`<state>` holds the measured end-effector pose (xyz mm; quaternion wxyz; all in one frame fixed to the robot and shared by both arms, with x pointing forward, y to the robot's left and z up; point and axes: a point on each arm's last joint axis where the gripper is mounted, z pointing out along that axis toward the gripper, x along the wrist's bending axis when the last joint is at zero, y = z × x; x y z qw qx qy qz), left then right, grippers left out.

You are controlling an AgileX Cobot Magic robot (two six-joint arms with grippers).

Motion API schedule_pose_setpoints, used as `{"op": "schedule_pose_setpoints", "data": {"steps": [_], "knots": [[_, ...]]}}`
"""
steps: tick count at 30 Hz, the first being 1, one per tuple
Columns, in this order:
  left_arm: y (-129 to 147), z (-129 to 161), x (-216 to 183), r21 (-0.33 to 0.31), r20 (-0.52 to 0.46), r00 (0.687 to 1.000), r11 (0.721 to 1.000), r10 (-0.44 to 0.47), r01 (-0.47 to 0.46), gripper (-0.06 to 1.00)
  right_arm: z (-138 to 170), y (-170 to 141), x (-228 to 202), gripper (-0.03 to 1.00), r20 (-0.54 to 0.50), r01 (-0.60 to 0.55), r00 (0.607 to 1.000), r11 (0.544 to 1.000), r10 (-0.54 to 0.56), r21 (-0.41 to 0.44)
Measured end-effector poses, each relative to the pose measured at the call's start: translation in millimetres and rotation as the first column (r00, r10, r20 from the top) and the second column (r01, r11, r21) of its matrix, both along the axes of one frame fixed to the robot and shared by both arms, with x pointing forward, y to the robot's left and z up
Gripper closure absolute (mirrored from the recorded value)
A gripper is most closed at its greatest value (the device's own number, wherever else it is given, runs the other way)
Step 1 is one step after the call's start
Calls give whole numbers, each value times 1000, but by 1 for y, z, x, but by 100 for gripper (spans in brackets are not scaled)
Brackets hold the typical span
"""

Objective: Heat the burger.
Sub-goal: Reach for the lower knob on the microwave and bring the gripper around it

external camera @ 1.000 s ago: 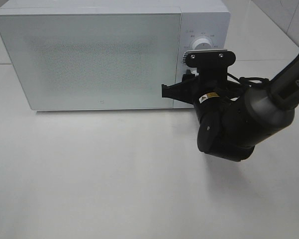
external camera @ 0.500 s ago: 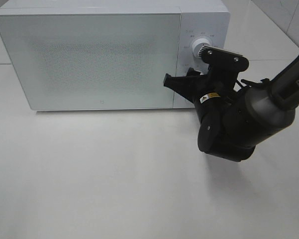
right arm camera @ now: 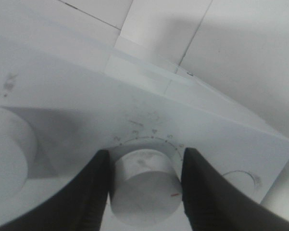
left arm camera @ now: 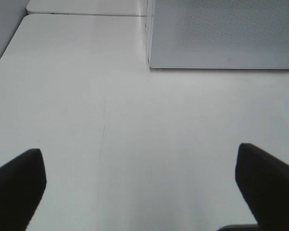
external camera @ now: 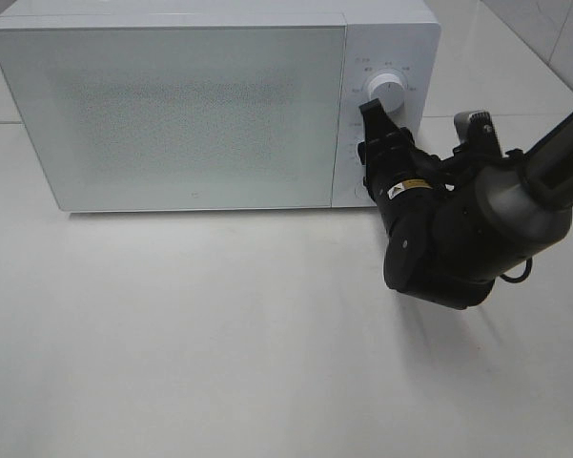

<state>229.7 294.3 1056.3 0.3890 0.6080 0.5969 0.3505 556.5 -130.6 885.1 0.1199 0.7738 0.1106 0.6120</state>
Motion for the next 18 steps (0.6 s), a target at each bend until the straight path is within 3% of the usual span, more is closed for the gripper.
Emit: {"op": "schedule_pose_setpoints", "data": {"steps": [1,2,3,4,6,7,14,18], "knots": [[0,0,0,0,0,1000,1000,0,0,-5,0,0,0,53,2,11,1000,999,-11,48],[0,0,0,0,0,1000,1000,0,0,-5,-1,0,0,53,-1,35,999,986,-35,165],[0,0,0,0,0,1000,1000,0,0,-5,-1,0,0,53,-1,35,999,986,-35,165],[0,0,0,0,0,1000,1000,0,0,-5,-1,-1,0,53,-2,57,998,961,-58,269],[0,0,0,0,0,1000,1000,0,0,-5,-1,-1,0,53,-4,64,998,950,-66,307],[0,0,0,0,0,1000,1000,0,0,-5,-2,-1,0,53,-11,82,996,917,-85,389],[0,0,0,0,0,1000,1000,0,0,-5,-2,-1,0,53,-26,116,992,828,-122,549],[0,0,0,0,0,1000,1000,0,0,-5,-2,-1,0,53,-32,125,991,796,-132,592]]}}
